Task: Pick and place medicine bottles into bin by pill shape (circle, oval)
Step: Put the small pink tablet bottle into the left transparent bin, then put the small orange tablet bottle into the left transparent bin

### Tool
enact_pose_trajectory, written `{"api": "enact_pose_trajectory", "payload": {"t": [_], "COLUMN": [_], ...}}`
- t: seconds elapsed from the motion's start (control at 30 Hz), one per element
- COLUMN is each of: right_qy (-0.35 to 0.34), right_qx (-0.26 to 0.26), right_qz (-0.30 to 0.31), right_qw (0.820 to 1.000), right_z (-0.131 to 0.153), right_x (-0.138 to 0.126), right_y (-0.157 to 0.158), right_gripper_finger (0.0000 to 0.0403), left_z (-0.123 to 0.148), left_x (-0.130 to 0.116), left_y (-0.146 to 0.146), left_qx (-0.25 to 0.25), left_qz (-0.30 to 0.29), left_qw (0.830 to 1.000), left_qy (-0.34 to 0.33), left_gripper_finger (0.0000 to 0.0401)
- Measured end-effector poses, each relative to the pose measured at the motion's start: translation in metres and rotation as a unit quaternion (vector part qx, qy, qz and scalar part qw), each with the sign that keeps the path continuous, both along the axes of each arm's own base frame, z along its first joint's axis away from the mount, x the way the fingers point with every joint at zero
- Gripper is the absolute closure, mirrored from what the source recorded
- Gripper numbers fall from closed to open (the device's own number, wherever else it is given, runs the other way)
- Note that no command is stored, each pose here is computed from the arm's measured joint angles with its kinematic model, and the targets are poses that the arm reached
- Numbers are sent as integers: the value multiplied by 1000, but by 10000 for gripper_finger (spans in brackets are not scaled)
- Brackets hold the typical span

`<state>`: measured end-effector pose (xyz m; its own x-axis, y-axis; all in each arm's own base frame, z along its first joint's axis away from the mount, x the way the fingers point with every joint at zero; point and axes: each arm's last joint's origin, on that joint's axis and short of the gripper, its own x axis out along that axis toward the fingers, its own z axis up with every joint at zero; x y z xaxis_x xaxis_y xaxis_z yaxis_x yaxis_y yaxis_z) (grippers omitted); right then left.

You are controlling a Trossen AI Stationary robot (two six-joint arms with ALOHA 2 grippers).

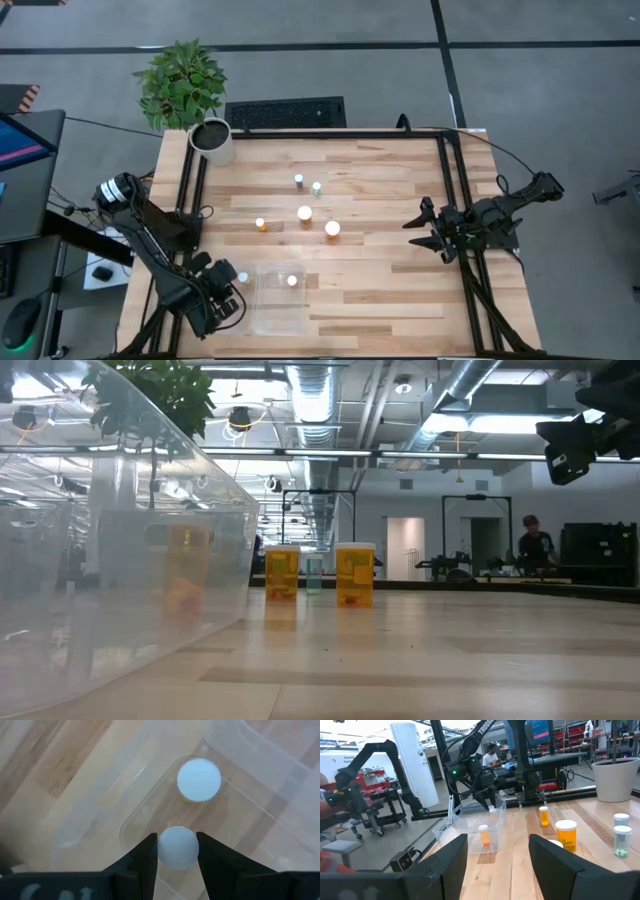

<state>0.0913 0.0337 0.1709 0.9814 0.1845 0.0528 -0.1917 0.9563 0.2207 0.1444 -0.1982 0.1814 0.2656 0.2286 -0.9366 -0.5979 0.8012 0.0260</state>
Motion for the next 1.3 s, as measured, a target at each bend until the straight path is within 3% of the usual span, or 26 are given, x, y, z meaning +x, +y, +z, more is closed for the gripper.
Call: {"api": "enact_pose_trajectory", "payload": {"t": [0.3,0.97,1.3], "right_qy": [0,0,0], "right_qx": [0,0,0], "right_qz": [0,0,0], "right_qw": [1000,1000,1000], "right_z": [0,0,0], "right_x": [0,0,0], "right_y": [0,0,0], "right_gripper_finger": [177,177,177], "left_z": [3,4,28], "left_x": [-1,-2,-7], "left_y": [2,3,15], "left_qx": [-11,-14,-29], "left_qz": [-1,10,18], "left_qw": [1000,1000,998], "left_qy": [4,9,-48], "left_gripper_finger": [280,181,179]}}
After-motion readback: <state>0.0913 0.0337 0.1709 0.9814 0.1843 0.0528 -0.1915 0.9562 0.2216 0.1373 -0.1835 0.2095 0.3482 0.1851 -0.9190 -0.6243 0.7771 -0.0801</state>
